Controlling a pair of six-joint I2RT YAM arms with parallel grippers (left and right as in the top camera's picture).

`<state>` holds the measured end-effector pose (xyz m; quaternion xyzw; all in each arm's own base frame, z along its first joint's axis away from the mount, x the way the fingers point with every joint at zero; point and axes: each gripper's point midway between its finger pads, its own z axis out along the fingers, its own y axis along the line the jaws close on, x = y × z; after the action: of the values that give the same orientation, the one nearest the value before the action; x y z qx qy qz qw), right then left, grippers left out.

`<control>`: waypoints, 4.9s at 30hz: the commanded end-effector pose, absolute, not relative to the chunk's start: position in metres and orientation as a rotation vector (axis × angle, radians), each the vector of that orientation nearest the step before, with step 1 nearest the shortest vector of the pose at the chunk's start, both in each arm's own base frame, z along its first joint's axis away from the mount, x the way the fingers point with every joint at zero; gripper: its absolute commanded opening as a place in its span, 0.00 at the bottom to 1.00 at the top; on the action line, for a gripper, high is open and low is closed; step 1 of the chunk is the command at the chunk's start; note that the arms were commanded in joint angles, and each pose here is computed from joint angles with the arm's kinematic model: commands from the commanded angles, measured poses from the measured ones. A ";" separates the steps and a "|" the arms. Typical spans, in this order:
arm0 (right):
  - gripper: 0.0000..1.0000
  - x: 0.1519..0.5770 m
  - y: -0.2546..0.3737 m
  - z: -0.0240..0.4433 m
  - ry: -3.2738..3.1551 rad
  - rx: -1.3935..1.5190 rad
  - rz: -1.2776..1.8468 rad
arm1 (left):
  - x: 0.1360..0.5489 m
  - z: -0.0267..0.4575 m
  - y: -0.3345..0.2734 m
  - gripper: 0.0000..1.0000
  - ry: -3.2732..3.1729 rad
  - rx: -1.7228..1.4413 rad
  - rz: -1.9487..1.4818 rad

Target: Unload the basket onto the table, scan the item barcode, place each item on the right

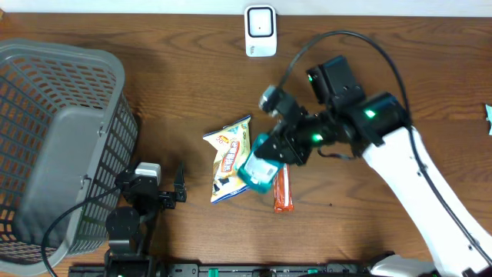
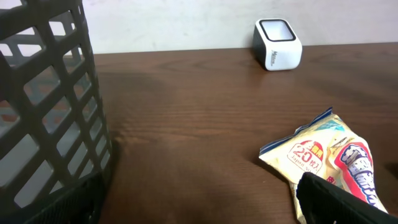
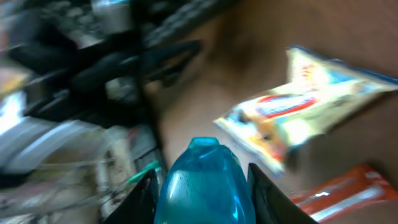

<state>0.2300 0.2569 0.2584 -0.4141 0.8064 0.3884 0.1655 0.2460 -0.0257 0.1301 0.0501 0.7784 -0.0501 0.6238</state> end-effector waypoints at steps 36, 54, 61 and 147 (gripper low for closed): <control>0.15 0.494 0.247 0.175 2.108 -0.654 -0.186 | 0.245 0.114 -0.025 0.98 1.825 0.107 -0.117; 0.15 0.636 0.258 0.204 1.794 -0.571 -0.781 | 0.245 0.114 -0.025 0.98 1.825 0.107 -0.117; 0.14 0.648 0.254 0.201 1.727 -0.554 -0.938 | 0.245 0.114 -0.025 0.98 1.825 0.107 -0.117; 0.11 0.250 0.258 0.064 3.192 -0.515 -0.168 | 0.245 0.114 -0.025 0.98 1.825 0.107 -0.117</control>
<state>0.2633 0.2669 0.0800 -0.1595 0.9862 -0.0252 -0.0370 0.2460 -0.0257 0.1301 0.0501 0.7784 -0.0501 0.6238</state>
